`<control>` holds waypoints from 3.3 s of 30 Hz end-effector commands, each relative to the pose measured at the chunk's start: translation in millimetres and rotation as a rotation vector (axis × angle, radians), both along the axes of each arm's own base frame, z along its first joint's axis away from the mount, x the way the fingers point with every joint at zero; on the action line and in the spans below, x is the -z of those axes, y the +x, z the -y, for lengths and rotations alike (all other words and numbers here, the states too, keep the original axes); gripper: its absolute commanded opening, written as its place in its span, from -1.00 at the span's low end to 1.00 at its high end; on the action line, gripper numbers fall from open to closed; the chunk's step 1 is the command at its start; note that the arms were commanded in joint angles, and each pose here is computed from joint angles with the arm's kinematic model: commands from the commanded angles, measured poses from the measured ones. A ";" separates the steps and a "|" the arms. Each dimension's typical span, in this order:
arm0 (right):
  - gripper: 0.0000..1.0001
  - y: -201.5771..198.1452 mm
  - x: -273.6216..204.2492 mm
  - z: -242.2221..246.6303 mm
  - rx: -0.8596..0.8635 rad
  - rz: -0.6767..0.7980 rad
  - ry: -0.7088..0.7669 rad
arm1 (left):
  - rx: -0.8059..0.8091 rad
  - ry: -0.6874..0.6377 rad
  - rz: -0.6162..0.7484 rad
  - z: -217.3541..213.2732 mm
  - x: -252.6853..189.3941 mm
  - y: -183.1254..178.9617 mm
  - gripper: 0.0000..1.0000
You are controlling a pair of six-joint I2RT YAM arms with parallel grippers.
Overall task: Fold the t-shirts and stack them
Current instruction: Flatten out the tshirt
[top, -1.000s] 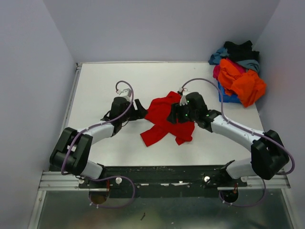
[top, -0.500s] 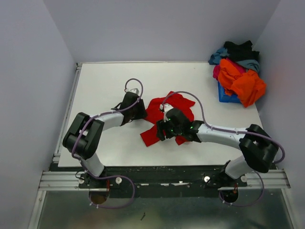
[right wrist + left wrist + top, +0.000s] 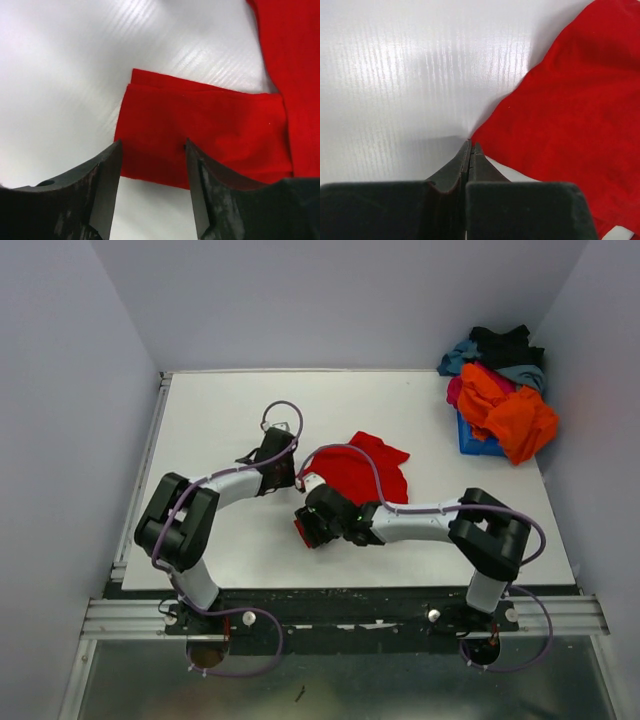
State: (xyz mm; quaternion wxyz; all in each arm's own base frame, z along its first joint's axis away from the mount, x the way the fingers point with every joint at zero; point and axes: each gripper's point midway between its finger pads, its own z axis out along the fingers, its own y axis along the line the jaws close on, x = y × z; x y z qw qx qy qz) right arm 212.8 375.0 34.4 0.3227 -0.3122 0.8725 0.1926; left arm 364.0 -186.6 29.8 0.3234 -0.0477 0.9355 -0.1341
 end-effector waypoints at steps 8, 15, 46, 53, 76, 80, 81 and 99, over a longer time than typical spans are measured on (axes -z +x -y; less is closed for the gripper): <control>-0.99 2.5 -12.1 54.1 0.159 0.102 -0.084 | -0.056 0.057 0.131 -14.4 -77.7 29.2 -1.00; -0.99 -1.0 -45.2 65.5 0.148 0.134 -0.064 | 0.012 -0.021 0.027 9.4 -45.7 3.8 0.40; -0.99 25.6 -112.8 154.8 0.464 0.181 0.028 | -0.073 -0.014 0.216 4.9 -176.1 77.6 -1.00; -0.99 78.8 -200.1 194.9 0.579 0.268 0.166 | -0.050 -0.112 0.312 10.4 -261.1 86.7 -1.00; -0.99 62.4 -181.8 163.1 0.431 0.131 0.229 | 0.397 -0.102 0.319 109.3 -78.9 -45.9 0.58; -0.99 61.7 -179.6 161.6 0.423 0.125 0.229 | 0.404 -0.082 0.397 106.8 -83.2 -50.3 0.58; -0.99 62.0 -180.5 161.2 0.421 0.127 0.231 | 0.403 -0.075 0.405 104.7 -82.3 -51.0 0.58; -0.99 62.1 -185.1 163.6 0.429 0.136 0.242 | 0.359 0.137 0.368 123.6 -72.7 -28.5 -1.00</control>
